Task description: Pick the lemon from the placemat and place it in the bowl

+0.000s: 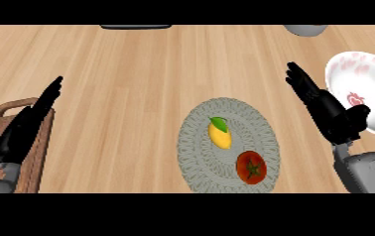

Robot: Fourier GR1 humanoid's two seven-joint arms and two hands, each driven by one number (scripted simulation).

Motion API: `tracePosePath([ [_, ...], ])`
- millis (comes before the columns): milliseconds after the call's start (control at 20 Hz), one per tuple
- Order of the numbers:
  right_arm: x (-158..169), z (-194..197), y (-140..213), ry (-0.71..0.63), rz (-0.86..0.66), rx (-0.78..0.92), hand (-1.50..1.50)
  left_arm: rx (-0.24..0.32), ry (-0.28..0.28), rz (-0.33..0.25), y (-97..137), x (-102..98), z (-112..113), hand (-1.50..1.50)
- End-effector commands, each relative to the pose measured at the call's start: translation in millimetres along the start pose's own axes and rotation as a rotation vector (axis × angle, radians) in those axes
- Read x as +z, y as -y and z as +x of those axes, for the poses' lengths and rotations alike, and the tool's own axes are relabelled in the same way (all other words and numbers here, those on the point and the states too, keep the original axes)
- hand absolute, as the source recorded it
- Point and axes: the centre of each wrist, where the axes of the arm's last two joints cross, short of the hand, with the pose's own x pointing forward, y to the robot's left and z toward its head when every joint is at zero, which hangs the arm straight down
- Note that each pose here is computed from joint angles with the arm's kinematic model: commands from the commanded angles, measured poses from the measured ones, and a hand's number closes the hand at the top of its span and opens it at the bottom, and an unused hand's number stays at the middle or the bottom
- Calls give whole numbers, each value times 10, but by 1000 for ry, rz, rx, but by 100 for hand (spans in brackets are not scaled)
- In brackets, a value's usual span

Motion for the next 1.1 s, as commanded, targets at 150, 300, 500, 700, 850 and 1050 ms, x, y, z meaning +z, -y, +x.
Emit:
tracePosePath([
  [150,-296,783,-178,444,257,46,150,178,75,135,75,-141,150,0],
  [300,-234,1133,427,332,164,693,150,217,42,122,106,-116,142,0],
  [500,57,448,-64,236,-54,527,-150,332,34,196,7,-212,173,0],
  [700,659,191,-343,303,71,599,-150,351,52,174,50,-78,167,0],
  [850,745,145,-65,283,59,620,-150,343,53,165,-45,-5,59,0],
  [1050,577,625,3,234,31,622,-150,349,62,186,115,-180,205,0],
])
